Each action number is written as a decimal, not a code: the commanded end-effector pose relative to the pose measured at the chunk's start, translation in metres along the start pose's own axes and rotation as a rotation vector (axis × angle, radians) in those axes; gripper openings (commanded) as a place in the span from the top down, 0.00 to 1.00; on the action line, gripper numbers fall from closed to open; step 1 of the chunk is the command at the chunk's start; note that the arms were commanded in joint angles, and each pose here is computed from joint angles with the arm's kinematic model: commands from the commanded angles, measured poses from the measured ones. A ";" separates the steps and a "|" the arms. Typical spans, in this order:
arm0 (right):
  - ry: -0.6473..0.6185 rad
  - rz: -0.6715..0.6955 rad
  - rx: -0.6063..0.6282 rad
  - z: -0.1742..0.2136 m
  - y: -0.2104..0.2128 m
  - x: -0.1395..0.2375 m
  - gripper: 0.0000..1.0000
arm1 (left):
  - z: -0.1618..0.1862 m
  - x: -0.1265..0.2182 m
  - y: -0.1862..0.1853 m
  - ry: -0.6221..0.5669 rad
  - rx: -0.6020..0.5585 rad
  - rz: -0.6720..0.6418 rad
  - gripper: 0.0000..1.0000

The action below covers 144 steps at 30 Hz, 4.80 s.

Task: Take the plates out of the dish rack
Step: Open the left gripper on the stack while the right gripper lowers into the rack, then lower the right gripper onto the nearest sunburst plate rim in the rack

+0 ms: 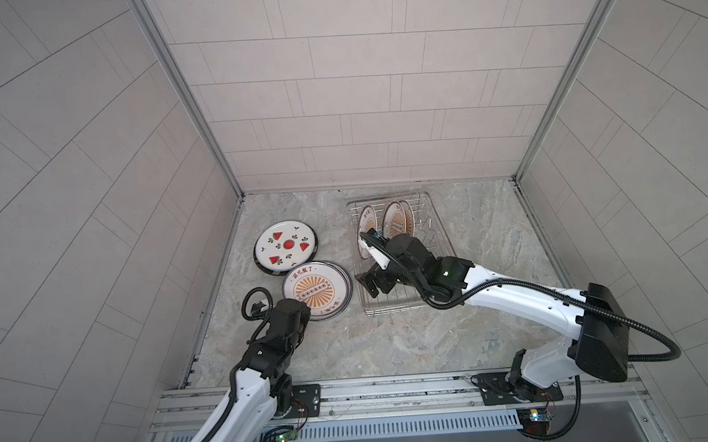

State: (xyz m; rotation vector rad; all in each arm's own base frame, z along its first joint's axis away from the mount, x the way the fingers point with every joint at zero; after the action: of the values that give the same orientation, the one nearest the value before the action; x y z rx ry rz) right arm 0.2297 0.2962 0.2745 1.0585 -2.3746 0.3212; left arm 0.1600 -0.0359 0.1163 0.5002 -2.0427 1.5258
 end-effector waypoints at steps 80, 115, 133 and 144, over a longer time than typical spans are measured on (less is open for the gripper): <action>-0.133 0.567 -0.306 -0.011 -0.089 0.012 0.00 | 0.011 0.027 -0.121 0.021 -0.638 0.672 0.00; 0.025 0.636 -0.331 -0.030 -0.104 -0.091 0.54 | 0.038 0.006 -0.139 0.163 -0.683 0.744 0.00; 0.024 0.710 -0.407 -0.019 -0.107 -0.124 0.70 | 0.031 0.005 -0.124 0.094 -0.592 0.696 0.00; 0.037 0.786 -0.382 -0.014 -0.108 -0.129 0.78 | 0.025 0.001 -0.110 0.031 -0.515 0.659 0.00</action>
State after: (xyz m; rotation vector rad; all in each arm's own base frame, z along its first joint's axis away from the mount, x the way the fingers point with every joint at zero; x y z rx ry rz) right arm 0.3874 0.3116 0.2121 -0.0153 -2.5550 0.1207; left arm 0.2196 -0.0929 0.1893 -0.4255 -2.5682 1.1549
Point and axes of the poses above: each gripper's point midway between its finger pads, its own x axis back along the fingers, its own y axis along the line the jaws close on, z = x × y, the point moved 9 cm from there along x, back along the fingers, and after that the axes turned 4 degrees about x, right-handed, at the moved point
